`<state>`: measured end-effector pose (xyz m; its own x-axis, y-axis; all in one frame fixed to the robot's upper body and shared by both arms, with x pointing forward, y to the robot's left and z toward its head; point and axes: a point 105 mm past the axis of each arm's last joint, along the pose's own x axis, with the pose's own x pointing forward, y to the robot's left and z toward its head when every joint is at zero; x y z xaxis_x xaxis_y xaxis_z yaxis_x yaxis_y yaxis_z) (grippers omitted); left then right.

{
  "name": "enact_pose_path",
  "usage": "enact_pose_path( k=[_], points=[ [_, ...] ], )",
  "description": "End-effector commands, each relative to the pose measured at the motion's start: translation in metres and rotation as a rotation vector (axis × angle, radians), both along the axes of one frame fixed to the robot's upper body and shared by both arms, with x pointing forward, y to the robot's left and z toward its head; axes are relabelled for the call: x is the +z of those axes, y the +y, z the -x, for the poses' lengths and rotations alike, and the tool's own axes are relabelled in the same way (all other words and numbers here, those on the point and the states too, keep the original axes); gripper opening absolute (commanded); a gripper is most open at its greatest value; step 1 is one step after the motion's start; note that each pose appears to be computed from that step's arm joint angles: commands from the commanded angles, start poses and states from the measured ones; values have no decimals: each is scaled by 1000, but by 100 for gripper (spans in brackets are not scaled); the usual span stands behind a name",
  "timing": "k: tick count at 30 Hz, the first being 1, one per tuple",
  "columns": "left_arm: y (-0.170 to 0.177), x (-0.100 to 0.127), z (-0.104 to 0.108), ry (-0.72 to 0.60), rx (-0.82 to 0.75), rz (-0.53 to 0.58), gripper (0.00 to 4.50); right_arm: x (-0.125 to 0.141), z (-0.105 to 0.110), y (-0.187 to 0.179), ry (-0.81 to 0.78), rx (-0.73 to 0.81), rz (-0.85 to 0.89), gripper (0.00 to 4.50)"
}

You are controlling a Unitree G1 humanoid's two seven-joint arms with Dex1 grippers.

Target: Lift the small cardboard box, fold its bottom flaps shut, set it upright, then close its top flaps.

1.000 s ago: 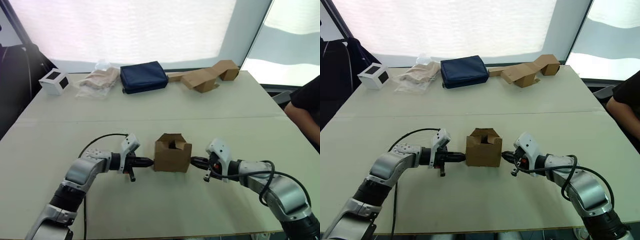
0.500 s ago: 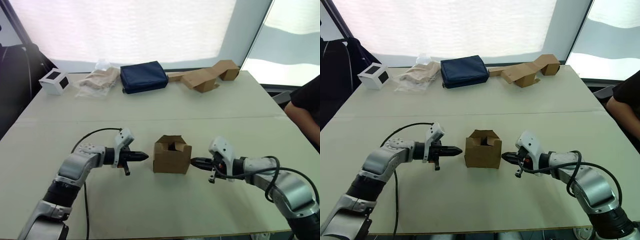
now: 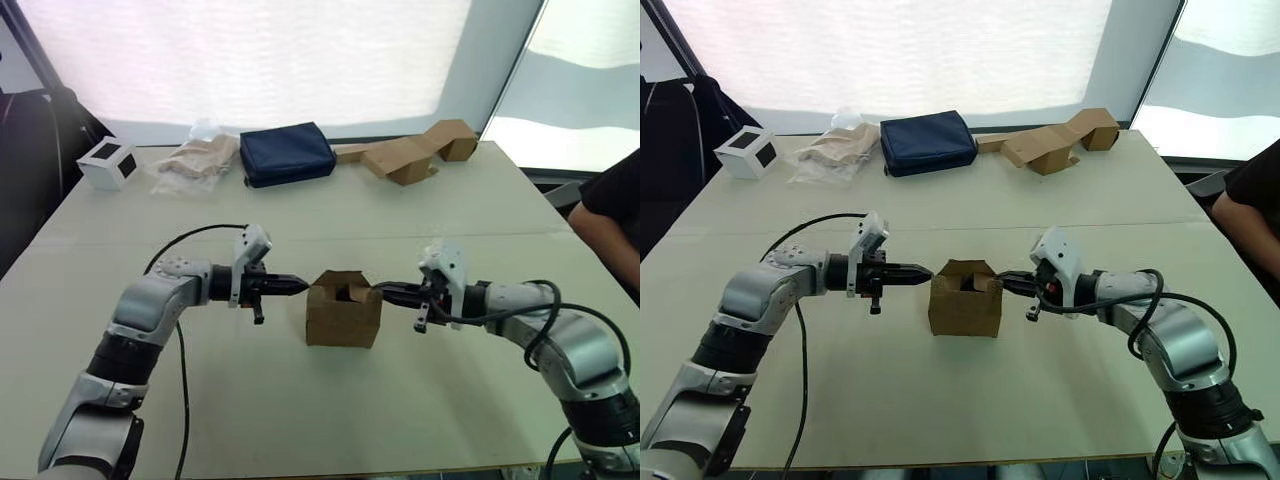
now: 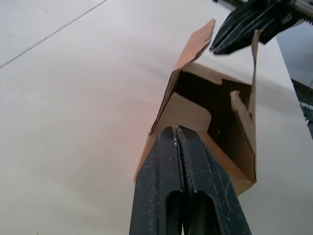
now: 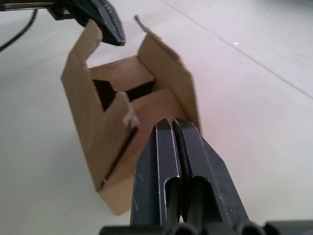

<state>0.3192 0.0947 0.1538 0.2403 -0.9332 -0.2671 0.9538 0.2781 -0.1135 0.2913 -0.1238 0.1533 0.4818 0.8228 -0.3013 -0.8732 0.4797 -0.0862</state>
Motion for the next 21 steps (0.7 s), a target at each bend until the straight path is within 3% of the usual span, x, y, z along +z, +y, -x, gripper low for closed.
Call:
enact_pose_path(
  k=[1,14,21],
  points=[
    [-8,9,2,-46,-26,13,1,8,2,7,-34,29,-9,0],
    [-19,-14,1,-90,-55,-75,1,-5,-7,14,-19,42,18,0],
    [-18,-12,-3,-99,-36,-62,1,-1,-12,15,-30,46,14,0]
  ],
)
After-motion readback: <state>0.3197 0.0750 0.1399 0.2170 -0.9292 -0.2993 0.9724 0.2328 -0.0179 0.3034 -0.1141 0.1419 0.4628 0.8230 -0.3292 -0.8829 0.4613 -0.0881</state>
